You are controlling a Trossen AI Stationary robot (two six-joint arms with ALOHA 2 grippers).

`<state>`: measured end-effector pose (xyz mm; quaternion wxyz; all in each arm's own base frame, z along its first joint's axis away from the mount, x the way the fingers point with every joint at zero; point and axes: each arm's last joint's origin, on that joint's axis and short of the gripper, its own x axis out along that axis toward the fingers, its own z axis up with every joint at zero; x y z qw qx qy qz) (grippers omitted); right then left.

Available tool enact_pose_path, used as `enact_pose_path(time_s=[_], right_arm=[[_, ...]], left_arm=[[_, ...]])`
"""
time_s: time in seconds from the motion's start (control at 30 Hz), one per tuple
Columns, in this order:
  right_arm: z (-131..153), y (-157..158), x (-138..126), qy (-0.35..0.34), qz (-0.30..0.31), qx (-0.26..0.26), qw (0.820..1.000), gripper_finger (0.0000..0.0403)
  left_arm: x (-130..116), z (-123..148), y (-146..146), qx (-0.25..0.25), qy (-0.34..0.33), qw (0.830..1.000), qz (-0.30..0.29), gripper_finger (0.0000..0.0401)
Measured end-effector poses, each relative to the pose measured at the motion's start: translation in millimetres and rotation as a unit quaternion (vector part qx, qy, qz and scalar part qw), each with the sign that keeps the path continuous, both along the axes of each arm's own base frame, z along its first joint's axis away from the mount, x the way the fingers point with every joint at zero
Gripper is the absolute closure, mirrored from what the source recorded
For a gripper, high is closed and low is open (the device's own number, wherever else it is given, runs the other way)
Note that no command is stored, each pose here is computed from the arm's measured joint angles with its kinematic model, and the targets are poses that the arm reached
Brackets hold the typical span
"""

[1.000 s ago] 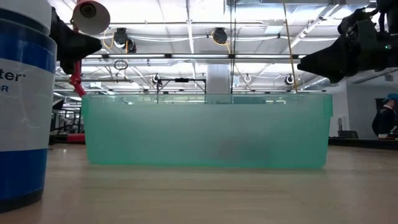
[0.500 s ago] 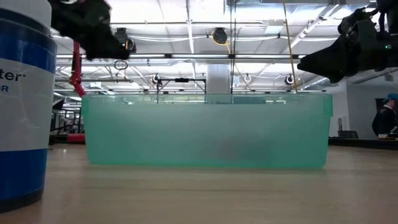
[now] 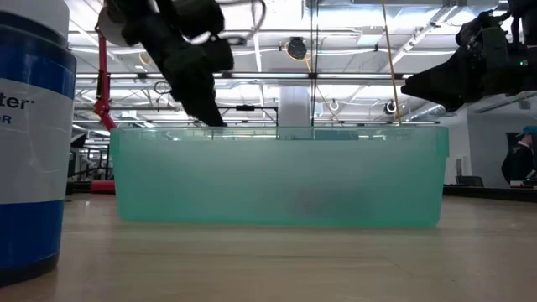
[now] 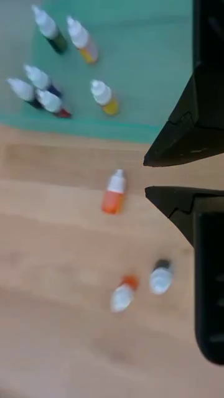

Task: Pick & Place food coloring
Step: Put the small orange food coloring bottle into the green bin

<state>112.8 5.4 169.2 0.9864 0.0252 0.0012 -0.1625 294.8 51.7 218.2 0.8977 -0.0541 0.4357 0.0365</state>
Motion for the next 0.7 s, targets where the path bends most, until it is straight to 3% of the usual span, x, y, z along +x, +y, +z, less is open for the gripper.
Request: enact_pose_path(time_s=[0.27, 0.7], right_arm=[[0, 0, 0, 0.000, 0.000, 0.000, 1.000, 0.0261], [0, 0, 0, 0.000, 0.000, 0.000, 1.000, 0.0261]], left_arm=[[31, -36, 18, -0.040, 0.094, 0.995, 0.016, 0.0334], [78, -64, 15, -0.073, 0.187, 0.979, -0.040, 0.0334]])
